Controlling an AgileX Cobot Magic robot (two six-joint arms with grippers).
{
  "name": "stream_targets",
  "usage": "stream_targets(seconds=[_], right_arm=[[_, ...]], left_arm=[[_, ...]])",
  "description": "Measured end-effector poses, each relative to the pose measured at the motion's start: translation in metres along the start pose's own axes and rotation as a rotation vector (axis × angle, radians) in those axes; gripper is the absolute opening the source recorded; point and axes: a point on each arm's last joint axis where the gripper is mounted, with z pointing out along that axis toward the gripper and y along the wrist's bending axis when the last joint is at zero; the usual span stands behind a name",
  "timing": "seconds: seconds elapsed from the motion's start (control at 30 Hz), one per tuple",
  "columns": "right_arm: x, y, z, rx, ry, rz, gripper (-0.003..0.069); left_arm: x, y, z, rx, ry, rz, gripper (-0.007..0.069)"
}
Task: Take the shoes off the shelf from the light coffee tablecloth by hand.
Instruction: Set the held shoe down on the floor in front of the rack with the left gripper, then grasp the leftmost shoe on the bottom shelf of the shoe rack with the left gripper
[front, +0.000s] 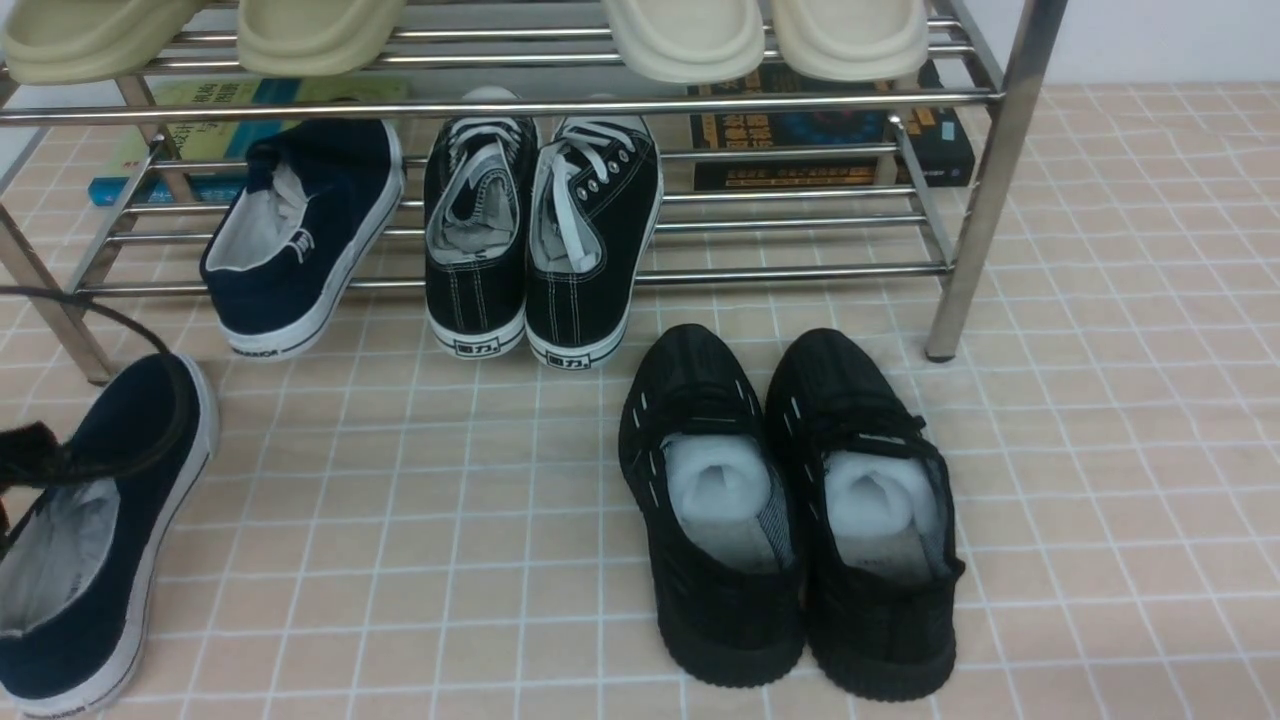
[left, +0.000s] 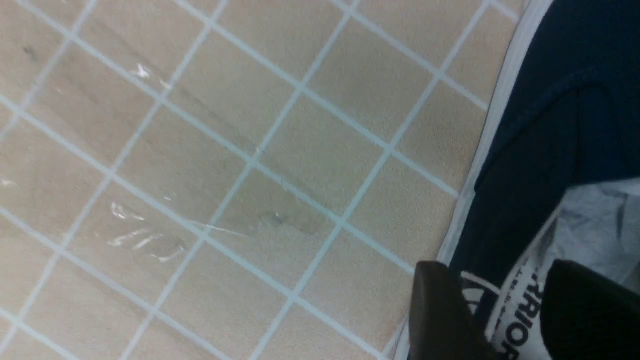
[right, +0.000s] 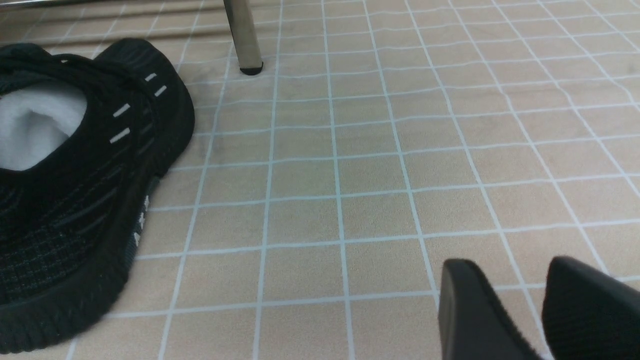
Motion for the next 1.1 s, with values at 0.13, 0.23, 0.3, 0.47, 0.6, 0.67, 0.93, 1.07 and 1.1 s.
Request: stream_targets(seconds=[0.13,0.23,0.3,0.47,0.6,0.67,0.93,1.07,1.1], right_arm=[[0.0,0.0,0.0,0.0,0.0,0.0,0.0239],[0.0,0.0,0.0,0.0,0.0,0.0,0.0239],[0.0,0.0,0.0,0.0,0.0,0.0,0.0239],[0.0,0.0,0.0,0.0,0.0,0.0,0.0239],[0.0,0.0,0.0,0.0,0.0,0.0,0.0239],[0.0,0.0,0.0,0.0,0.0,0.0,0.0239],[0.0,0.0,0.0,0.0,0.0,0.0,0.0239],[0.0,0.0,0.0,0.0,0.0,0.0,0.0239],[0.0,0.0,0.0,0.0,0.0,0.0,0.0239]], left_arm=[[-0.019,0.0,-0.018,-0.023,0.003,-0.015,0.036],[-0.032,-0.002,-0.033,-0.02,0.008,-0.032,0.033],[-0.042,-0.005,-0.048,0.004,0.01,-0.034,0.0242],[-0.054,-0.014,-0.064,0.09,-0.001,0.022,0.0028],[-0.066,-0.025,-0.066,0.173,0.018,0.066,0.0001],[-0.069,-0.029,-0.065,0.204,0.033,0.07,0.0001],[-0.098,-0.059,-0.046,0.401,0.089,0.047,0.0057],[-0.107,-0.065,-0.037,0.429,0.094,0.045,0.0139],[-0.11,-0.068,-0.033,0.432,0.098,0.05,0.0192]])
